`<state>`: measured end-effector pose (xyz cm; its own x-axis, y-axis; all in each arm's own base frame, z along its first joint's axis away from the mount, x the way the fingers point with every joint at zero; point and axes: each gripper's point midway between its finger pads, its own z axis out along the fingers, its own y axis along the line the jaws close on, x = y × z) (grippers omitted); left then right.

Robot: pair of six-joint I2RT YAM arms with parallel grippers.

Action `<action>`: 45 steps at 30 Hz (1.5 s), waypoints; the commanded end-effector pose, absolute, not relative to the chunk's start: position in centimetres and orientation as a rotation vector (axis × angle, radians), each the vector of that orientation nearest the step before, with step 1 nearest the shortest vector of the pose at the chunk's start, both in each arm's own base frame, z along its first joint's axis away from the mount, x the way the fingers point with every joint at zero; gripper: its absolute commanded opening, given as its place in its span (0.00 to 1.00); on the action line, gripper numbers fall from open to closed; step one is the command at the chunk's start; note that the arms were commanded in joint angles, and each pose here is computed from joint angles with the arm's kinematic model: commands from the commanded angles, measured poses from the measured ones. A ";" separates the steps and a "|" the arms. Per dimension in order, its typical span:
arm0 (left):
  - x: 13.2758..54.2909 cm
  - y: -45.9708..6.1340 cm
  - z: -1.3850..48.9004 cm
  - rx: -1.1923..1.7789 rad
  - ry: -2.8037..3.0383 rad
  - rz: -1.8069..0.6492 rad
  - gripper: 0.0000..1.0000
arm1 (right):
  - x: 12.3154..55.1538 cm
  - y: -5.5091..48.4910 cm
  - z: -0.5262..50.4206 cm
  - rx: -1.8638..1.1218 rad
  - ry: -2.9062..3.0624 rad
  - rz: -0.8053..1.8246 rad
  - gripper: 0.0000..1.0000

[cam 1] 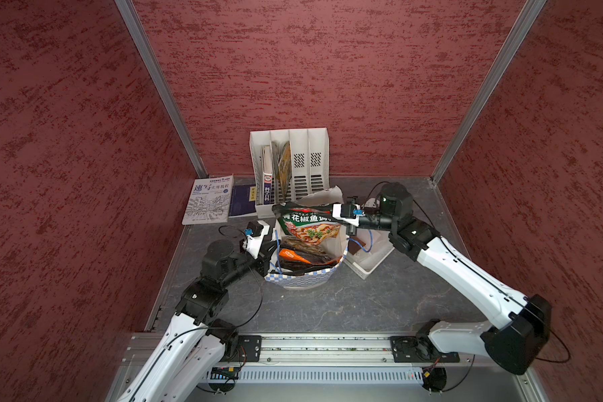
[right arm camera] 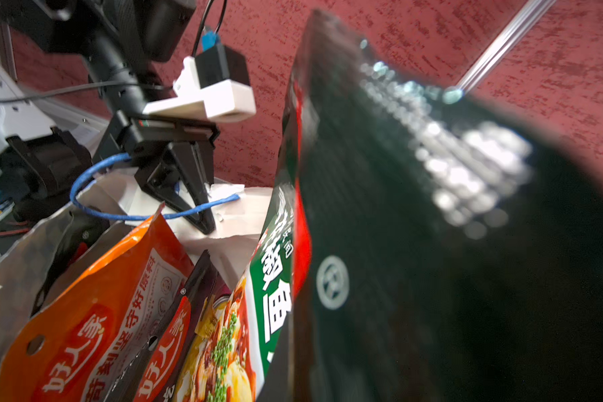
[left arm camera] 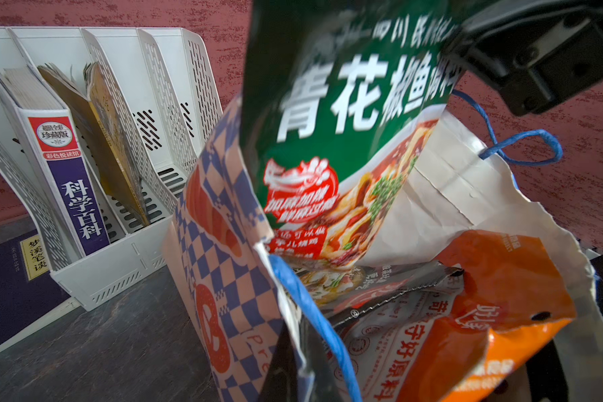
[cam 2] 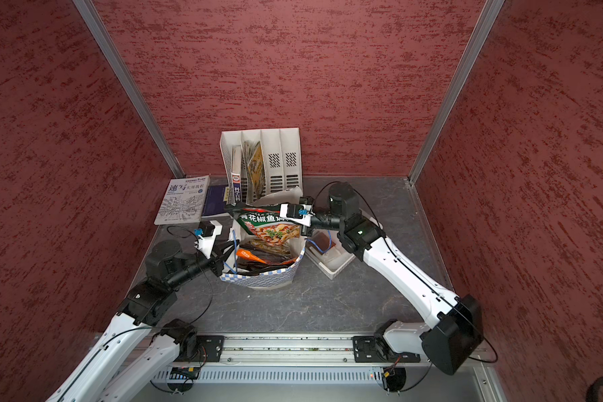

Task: Place the condiment packets inside the bag
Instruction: Place the condiment packet in the paper bag, then pick up the condiment packet from the storage box.

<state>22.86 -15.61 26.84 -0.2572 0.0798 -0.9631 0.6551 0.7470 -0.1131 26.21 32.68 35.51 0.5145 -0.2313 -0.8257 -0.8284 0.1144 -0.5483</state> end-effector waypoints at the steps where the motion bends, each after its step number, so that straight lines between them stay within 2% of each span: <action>1: 22.6 -16.1 28.2 0.623 1.694 -0.611 0.00 | 27.4 33.1 38.4 -1.363 0.775 0.305 0.00; 5: 22.6 -16.1 28.2 0.624 1.695 -0.608 0.00 | 28.1 33.2 37.3 -1.383 0.769 0.242 0.00; 11: 22.6 -16.1 28.1 0.623 1.700 -0.607 0.00 | 28.5 33.6 31.9 -1.501 0.858 0.244 0.00; 12: 22.7 -16.1 28.1 0.624 1.699 -0.606 0.00 | 28.4 33.5 31.4 -1.508 0.873 0.250 0.06; 14: 22.7 -16.1 28.0 0.623 1.701 -0.605 0.00 | 28.1 33.3 30.9 -1.511 0.902 0.270 0.26; 16: 22.7 -16.1 27.9 0.624 1.704 -0.605 0.00 | 27.6 33.0 30.9 -1.517 0.924 0.293 0.41; 18: 22.8 -16.1 27.9 0.624 1.707 -0.607 0.00 | 27.1 32.6 31.3 -1.514 0.936 0.308 0.52; 20: 22.8 -16.2 28.0 0.625 1.704 -0.610 0.00 | 26.5 32.2 32.0 -1.509 0.937 0.318 0.58; 27: 22.7 -16.2 28.0 0.625 1.704 -0.612 0.00 | 24.3 31.1 34.3 -1.559 1.030 0.407 0.60; 34: 22.7 -16.3 28.0 0.627 1.701 -0.620 0.00 | 28.3 27.3 40.3 -1.078 1.381 0.372 0.68; 38: 22.9 -16.3 28.0 0.618 1.711 -0.624 0.00 | 30.9 23.9 40.4 -0.872 1.589 0.310 0.69; 40: 23.2 -16.2 28.1 0.596 1.729 -0.621 0.00 | 32.9 21.2 39.9 -0.697 1.714 0.276 0.73; 41: 23.3 -16.0 28.2 0.580 1.740 -0.616 0.04 | 34.0 19.3 39.4 -0.579 1.783 0.272 0.75; 42: 23.5 -15.8 28.2 0.560 1.754 -0.613 0.19 | 35.0 17.4 38.5 -0.472 1.846 0.264 0.79; 45: 24.0 -14.9 28.8 0.475 1.793 -0.586 0.49 | 36.5 12.7 34.7 -0.218 2.014 0.272 0.81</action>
